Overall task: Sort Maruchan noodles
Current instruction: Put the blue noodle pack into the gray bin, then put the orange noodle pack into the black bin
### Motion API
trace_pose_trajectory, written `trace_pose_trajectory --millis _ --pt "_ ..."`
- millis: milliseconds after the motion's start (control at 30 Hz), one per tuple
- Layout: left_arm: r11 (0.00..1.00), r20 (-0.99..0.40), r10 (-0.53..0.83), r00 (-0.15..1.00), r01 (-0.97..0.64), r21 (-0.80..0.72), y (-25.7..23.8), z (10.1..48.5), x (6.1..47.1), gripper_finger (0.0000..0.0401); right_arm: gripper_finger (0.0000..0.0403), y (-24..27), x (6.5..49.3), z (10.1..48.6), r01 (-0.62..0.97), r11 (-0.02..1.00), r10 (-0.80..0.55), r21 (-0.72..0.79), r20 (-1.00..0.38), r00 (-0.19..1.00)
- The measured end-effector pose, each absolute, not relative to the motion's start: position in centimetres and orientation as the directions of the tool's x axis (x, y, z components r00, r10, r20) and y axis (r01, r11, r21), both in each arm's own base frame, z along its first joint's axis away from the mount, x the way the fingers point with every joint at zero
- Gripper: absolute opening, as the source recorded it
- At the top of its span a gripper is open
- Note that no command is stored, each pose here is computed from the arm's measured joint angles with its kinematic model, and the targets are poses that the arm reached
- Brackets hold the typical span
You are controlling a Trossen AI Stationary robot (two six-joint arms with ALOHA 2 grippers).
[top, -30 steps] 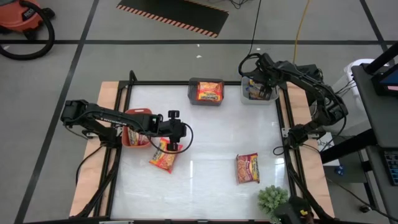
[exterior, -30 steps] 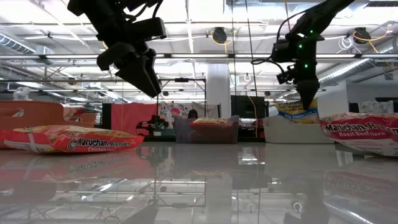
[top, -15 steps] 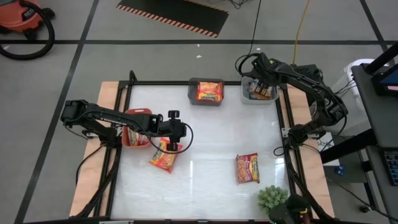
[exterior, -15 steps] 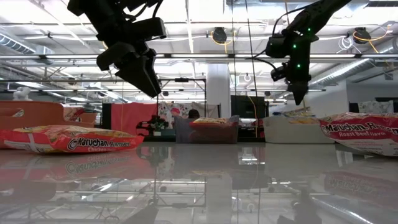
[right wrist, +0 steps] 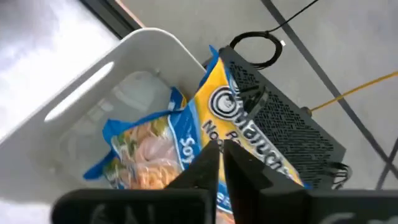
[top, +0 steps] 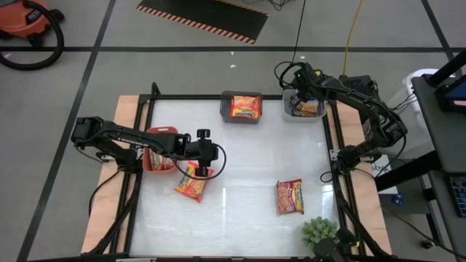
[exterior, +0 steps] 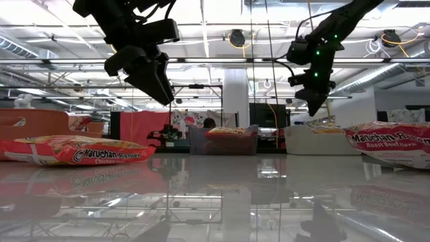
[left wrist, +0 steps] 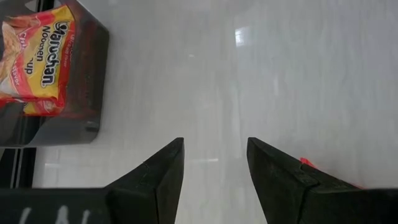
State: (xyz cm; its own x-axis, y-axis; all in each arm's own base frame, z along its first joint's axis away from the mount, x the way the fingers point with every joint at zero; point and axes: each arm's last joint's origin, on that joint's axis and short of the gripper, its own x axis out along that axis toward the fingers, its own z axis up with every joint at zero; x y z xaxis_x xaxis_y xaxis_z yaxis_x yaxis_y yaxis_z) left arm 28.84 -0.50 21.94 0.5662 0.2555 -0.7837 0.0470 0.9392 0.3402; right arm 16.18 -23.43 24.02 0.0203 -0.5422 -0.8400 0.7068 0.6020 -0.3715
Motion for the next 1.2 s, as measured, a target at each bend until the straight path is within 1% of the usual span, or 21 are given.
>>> trace_pose_trajectory --millis 100,267,533,700,933,1133,1200 --pt "0.939 -0.785 0.255 0.564 0.05 0.34 -0.5 21.9 28.8 0.0182 0.0002 -23.3 16.0 22.7 0.725 0.586 -0.545 -0.362 -0.838 0.022" --pt "0.938 -0.786 0.254 0.564 0.054 0.343 -0.6 21.9 28.8 0.0182 0.0007 -22.6 15.5 20.9 0.752 0.565 -0.506 -0.34 -0.863 -0.01" --pt "0.937 -0.782 0.254 0.569 0.057 0.346 -0.6 22.0 28.9 0.0182 0.0008 -21.6 14.9 19.0 0.754 0.567 -0.46 -0.331 -0.887 -0.044" --pt "0.937 -0.781 0.254 0.57 0.056 0.346 -0.6 22.0 28.9 0.0182 0.0008 -20.9 15.2 19.0 0.741 0.589 -0.434 -0.322 -0.9 -0.047" --pt "0.937 -0.781 0.254 0.57 0.056 0.345 -0.6 22.0 28.9 0.0182 0.0008 -19.4 15.5 19.9 0.738 0.622 -0.399 -0.26 -0.917 0.013" --pt "0.937 -0.781 0.254 0.57 0.055 0.345 -0.5 22.0 28.9 0.0182 0.0008 -18.3 15.3 21.8 0.751 0.605 -0.465 -0.264 -0.883 0.065" --pt "0.937 -0.781 0.254 0.571 0.055 0.346 -0.5 22.0 28.9 0.0182 0.0008 -18.2 15.1 22.4 0.765 0.57 -0.513 -0.3 -0.857 0.046"
